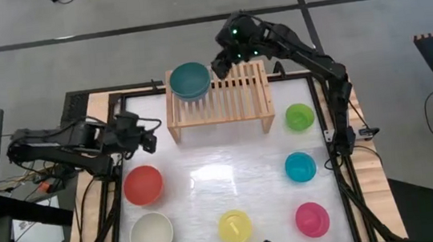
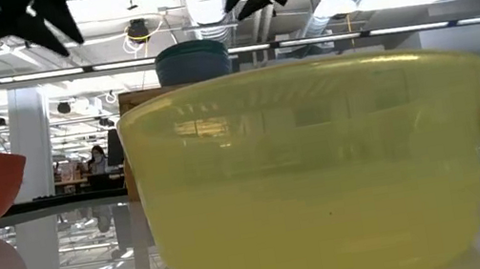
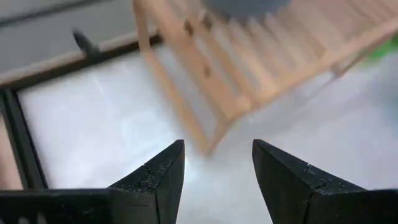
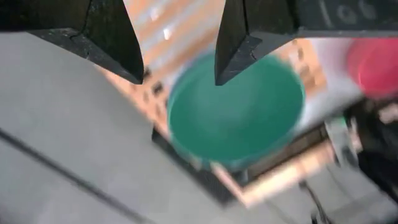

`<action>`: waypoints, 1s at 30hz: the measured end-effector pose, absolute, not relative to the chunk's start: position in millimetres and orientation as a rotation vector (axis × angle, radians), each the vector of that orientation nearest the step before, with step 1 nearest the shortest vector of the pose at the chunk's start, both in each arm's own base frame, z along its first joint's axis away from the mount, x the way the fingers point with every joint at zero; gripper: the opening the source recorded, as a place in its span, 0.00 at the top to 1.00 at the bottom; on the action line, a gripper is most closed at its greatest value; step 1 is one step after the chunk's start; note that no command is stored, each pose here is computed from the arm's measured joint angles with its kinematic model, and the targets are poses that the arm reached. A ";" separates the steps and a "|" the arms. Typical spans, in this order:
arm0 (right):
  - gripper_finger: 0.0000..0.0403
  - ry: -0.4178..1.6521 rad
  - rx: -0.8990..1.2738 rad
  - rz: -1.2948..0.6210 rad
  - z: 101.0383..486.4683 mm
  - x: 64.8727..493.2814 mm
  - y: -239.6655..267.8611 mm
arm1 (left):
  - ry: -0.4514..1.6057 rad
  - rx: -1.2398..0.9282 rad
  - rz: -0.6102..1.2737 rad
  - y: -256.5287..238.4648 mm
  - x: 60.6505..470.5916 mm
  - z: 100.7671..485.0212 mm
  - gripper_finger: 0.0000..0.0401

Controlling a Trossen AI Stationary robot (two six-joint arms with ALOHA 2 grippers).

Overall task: Place and stack bowls onto a shelf
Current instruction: Stack the orange bowl on the dark green bowl on the shelf

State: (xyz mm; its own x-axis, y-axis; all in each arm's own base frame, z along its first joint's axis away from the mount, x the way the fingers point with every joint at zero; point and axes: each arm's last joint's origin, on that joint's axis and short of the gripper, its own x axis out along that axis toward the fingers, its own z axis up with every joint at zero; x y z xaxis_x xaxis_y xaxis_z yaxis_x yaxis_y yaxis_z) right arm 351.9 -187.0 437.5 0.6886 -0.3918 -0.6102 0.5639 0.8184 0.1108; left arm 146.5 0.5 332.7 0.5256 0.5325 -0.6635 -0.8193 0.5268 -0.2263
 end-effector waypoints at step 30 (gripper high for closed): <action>0.45 0.724 0.204 -0.042 402.3 409.5 -14.3 | 0.736 -0.443 0.783 -4.0 170.7 297.1 0.57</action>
State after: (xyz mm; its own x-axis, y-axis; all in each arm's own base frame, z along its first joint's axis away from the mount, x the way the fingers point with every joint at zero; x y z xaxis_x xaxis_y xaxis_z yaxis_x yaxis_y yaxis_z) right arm 409.5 -14.3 402.3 0.7490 0.0319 -0.6618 0.1088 0.9794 0.1702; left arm 170.7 -4.0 297.1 0.4849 0.4727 -0.7358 -0.7638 0.6388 -0.0930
